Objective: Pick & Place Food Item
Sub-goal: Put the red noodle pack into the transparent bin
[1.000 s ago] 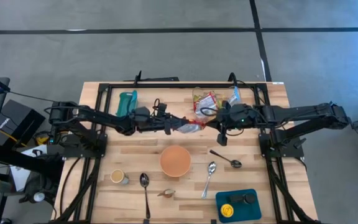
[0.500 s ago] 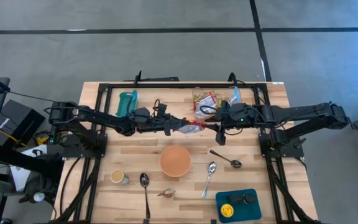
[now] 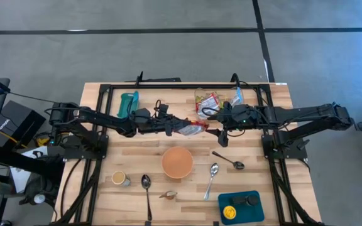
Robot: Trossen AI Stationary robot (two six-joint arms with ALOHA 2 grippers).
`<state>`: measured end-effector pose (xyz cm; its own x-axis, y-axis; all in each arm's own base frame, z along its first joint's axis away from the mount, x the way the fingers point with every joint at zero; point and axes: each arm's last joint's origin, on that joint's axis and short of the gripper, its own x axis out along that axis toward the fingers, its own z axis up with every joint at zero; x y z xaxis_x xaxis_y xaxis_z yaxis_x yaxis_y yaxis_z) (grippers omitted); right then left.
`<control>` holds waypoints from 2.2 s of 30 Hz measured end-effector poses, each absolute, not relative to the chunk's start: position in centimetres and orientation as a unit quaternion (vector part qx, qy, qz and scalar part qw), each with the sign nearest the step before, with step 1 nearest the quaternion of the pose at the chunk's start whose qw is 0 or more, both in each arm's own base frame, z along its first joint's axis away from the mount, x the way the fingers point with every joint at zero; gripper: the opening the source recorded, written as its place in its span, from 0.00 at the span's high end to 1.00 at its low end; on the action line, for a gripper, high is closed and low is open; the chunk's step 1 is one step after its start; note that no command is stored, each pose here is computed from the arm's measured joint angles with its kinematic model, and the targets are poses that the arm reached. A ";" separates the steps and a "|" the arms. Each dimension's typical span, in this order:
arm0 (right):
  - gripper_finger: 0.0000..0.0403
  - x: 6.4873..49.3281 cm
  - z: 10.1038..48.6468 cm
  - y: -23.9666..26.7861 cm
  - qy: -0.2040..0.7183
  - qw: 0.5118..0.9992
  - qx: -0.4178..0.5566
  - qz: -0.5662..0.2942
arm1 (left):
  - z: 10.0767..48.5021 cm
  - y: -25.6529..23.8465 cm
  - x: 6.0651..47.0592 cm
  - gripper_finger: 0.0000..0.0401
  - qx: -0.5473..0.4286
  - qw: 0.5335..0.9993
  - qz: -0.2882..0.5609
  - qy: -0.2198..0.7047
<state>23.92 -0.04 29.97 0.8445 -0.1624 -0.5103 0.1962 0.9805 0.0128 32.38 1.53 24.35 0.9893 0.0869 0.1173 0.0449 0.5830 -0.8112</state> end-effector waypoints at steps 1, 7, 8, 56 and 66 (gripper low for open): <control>0.36 23.9 30.0 0.0 0.263 0.960 0.032 -0.093 | 24.4 1.5 32.4 1.00 -0.457 0.887 0.011 -0.072; 0.35 23.9 30.0 0.0 0.263 0.960 0.033 -0.090 | 24.7 1.1 32.3 1.00 -0.457 0.886 -0.001 -0.084; 0.35 23.9 30.0 0.0 0.263 0.960 0.034 -0.089 | 24.6 1.1 32.4 1.00 -0.457 0.886 0.000 -0.082; 0.85 23.7 29.7 0.9 0.282 0.957 0.034 -0.053 | 26.2 0.5 33.5 1.00 -0.433 0.899 0.002 -0.063; 0.99 23.7 29.7 0.9 0.282 0.957 0.037 -0.055 | 26.2 0.5 33.5 1.00 -0.433 0.899 0.002 -0.062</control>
<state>23.74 0.87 29.68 0.8354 -0.0835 -0.5433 0.1256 0.9912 0.0407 33.54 0.55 26.20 0.9924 0.0575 0.1086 0.0490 0.6251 -0.7790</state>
